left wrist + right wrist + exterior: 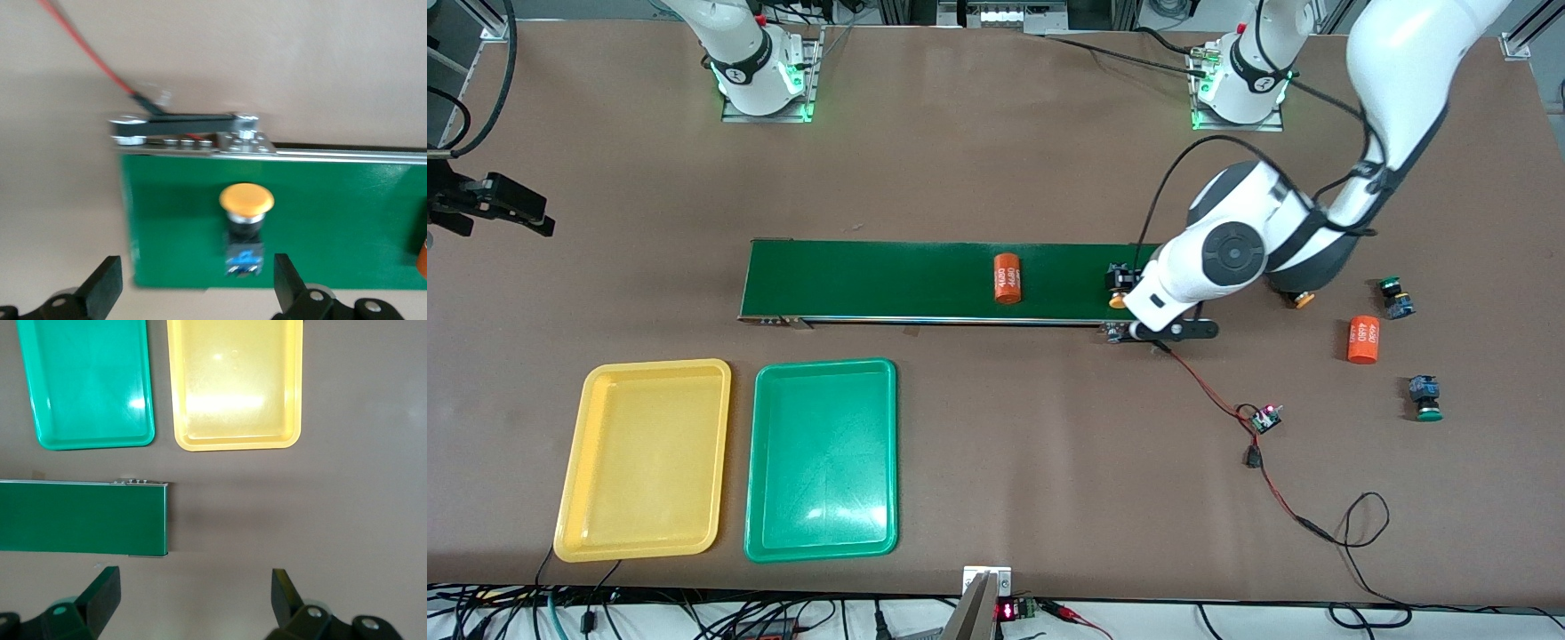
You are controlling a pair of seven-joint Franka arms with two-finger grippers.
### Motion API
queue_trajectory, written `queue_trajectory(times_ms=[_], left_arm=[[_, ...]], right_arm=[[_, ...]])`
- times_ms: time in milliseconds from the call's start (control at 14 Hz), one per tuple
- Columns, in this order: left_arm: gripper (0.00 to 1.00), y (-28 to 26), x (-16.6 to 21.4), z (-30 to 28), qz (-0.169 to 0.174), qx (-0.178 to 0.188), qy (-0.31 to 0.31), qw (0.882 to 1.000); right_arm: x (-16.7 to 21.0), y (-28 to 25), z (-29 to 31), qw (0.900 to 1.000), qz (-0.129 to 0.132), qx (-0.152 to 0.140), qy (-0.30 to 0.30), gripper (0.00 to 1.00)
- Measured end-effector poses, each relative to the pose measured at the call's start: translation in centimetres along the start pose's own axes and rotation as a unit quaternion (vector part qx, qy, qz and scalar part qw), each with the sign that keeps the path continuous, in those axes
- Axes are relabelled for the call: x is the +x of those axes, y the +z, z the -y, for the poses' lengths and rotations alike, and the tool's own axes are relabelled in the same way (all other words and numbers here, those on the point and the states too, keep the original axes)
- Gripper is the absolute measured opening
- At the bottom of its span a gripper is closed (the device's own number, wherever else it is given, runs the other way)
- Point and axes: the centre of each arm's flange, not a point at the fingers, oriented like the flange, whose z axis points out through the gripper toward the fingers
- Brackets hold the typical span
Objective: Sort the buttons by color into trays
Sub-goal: 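Carry the yellow-cap button to the conveyor and release it, then reach the left gripper to the green-cap button and grasp it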
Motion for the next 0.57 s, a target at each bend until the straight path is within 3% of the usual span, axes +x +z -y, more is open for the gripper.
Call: queue_trajectory(times_ms=[215, 430, 573], left_arm=[[1.0, -4.1, 2.2, 5.9, 0.005, 0.005, -0.03, 1.0], [1.0, -4.5, 4.7, 13.6, 0.011, -0.012, -0.031, 0.999], [1.0, -3.8, 6.3, 19.9, 0.006, 0.002, -0.013, 1.0]], right_arm=[[-0.2, 0.2, 0.8, 1.0, 0.011, 0.001, -0.007, 1.0], [-0.2, 0.2, 1.5, 1.0, 0.014, 0.0, -0.008, 1.0], [-0.2, 0.2, 1.5, 1.0, 0.013, 0.0, -0.006, 1.0]])
